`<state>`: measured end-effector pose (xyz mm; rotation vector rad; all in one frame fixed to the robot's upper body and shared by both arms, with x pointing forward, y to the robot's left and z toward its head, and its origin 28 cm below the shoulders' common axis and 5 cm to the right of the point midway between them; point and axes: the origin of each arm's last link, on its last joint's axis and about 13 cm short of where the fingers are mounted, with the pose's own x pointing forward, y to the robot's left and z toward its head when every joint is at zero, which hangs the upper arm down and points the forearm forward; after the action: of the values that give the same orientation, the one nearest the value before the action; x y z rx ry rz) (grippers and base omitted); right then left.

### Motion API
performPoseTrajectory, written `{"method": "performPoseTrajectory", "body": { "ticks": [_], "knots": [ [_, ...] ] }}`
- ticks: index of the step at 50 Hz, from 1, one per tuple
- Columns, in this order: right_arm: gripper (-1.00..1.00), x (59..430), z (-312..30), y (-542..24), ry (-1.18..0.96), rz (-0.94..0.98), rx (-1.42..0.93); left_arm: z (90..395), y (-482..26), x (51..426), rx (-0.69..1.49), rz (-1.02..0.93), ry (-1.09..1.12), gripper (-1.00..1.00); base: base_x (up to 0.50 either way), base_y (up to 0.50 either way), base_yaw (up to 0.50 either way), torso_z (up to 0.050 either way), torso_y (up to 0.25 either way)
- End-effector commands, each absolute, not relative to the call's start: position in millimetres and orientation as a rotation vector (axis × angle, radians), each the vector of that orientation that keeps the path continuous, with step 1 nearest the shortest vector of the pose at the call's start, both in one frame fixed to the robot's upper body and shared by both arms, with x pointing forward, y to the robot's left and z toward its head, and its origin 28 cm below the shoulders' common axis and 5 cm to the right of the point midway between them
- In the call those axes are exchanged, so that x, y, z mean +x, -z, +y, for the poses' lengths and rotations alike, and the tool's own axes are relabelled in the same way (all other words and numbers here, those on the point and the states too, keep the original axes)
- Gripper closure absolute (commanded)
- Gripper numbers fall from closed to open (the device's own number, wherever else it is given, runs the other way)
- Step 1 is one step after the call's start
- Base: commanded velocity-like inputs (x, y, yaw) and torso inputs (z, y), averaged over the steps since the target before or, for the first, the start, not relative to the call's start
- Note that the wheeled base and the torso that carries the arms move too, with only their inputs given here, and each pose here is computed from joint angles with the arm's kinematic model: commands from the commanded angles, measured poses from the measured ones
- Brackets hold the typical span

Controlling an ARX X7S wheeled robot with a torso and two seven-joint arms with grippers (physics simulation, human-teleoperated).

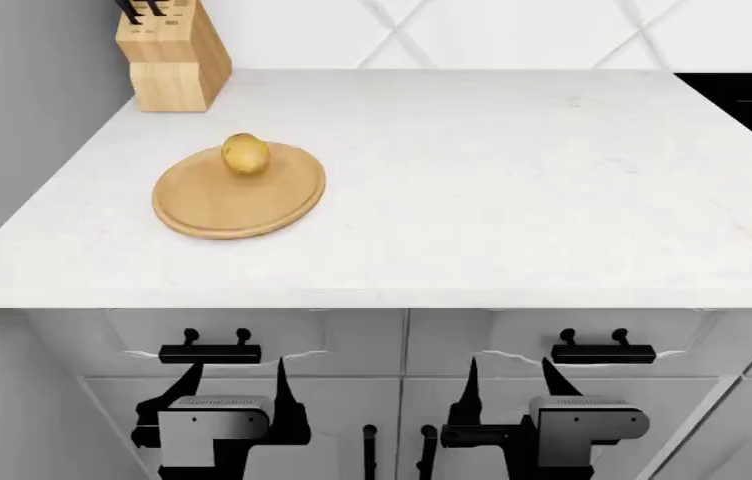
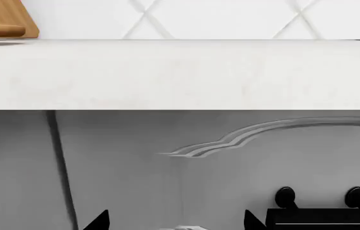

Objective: Place the potato on the top rack of the oven.

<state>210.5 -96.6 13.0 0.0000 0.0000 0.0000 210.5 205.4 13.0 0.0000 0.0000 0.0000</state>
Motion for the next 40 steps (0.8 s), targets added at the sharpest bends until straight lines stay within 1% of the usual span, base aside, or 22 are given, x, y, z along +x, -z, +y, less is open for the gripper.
{"method": "performPoseTrajectory", "body": {
  "ticks": [1, 4, 19, 40],
  "knots": [
    [-1.00, 210.0, -97.3, -13.3, 0.002, 0.003, 0.012, 205.5, -13.1, 210.4, -0.001, 0.000, 0.000, -1.00, 0.00, 0.00, 0.00, 0.000, 0.000],
    [-1.00, 210.8, -98.0, -13.0, 0.026, 0.016, 0.034, 205.7, -13.2, 210.2, -0.001, 0.002, -0.004, -1.00, 0.00, 0.00, 0.00, 0.000, 0.000],
    [-1.00, 212.2, -98.2, -13.6, 0.011, 0.019, 0.041, 206.0, -13.6, 210.3, -0.006, -0.005, -0.012, -1.00, 0.00, 0.00, 0.00, 0.000, 0.000],
    [-1.00, 211.6, -97.8, -13.0, 0.010, 0.026, 0.038, 205.7, -13.2, 210.9, -0.002, -0.002, -0.013, -1.00, 0.00, 0.00, 0.00, 0.049, 0.024]
  ]
}}
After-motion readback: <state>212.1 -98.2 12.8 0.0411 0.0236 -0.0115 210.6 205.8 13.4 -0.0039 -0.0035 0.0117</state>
